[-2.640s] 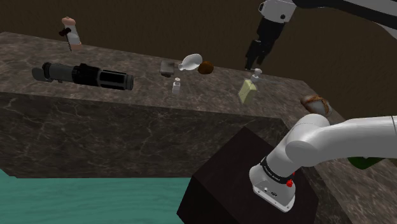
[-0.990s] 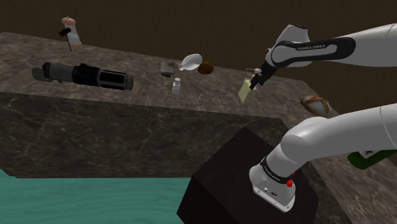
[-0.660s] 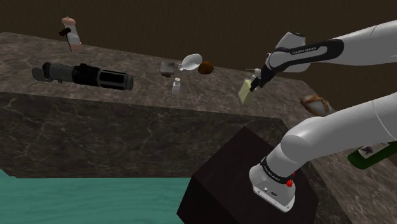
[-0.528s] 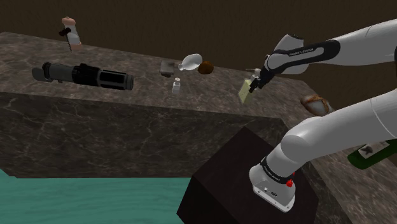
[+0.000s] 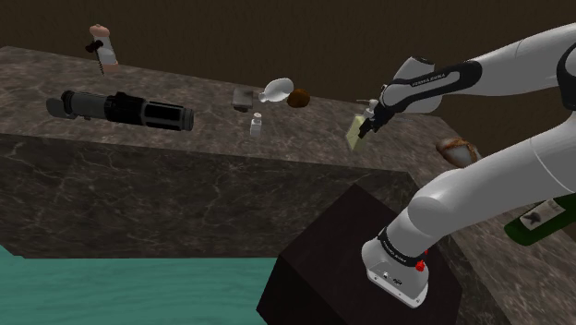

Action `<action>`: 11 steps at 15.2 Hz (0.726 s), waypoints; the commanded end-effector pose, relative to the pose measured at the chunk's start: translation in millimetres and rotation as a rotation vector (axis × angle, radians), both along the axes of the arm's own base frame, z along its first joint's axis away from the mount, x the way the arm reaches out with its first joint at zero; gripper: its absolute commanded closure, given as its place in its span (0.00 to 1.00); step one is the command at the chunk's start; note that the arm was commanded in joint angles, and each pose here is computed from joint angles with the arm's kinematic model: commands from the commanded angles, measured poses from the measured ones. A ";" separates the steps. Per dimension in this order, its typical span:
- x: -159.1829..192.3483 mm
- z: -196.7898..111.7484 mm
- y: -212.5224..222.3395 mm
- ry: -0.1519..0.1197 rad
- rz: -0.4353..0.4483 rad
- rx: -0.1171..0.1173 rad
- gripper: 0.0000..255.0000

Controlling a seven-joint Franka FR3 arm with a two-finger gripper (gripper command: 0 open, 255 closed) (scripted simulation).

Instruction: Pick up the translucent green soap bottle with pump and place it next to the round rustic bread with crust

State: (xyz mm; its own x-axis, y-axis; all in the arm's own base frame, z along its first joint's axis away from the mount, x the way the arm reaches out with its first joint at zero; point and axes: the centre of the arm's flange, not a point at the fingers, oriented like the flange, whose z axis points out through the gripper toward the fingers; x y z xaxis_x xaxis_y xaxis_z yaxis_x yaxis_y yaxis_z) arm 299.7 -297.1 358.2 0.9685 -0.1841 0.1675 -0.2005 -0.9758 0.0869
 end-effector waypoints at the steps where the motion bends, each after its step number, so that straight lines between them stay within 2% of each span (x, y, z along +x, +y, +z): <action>1: 0.1 -0.1 -0.1 0.000 0.000 0.000 0.00; 3: 0.0 -0.1 -0.1 0.000 0.000 0.000 0.00; 4: 0.0 -0.1 -0.1 0.000 0.000 0.000 1.00; 11: 0.1 -0.1 0.0 0.000 0.000 0.000 1.00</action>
State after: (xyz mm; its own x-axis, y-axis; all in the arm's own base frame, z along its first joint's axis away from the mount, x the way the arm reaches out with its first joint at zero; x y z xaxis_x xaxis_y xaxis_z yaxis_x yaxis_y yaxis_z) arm 299.7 -297.2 358.2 0.9685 -0.1843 0.1676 -0.2008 -0.9758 0.0868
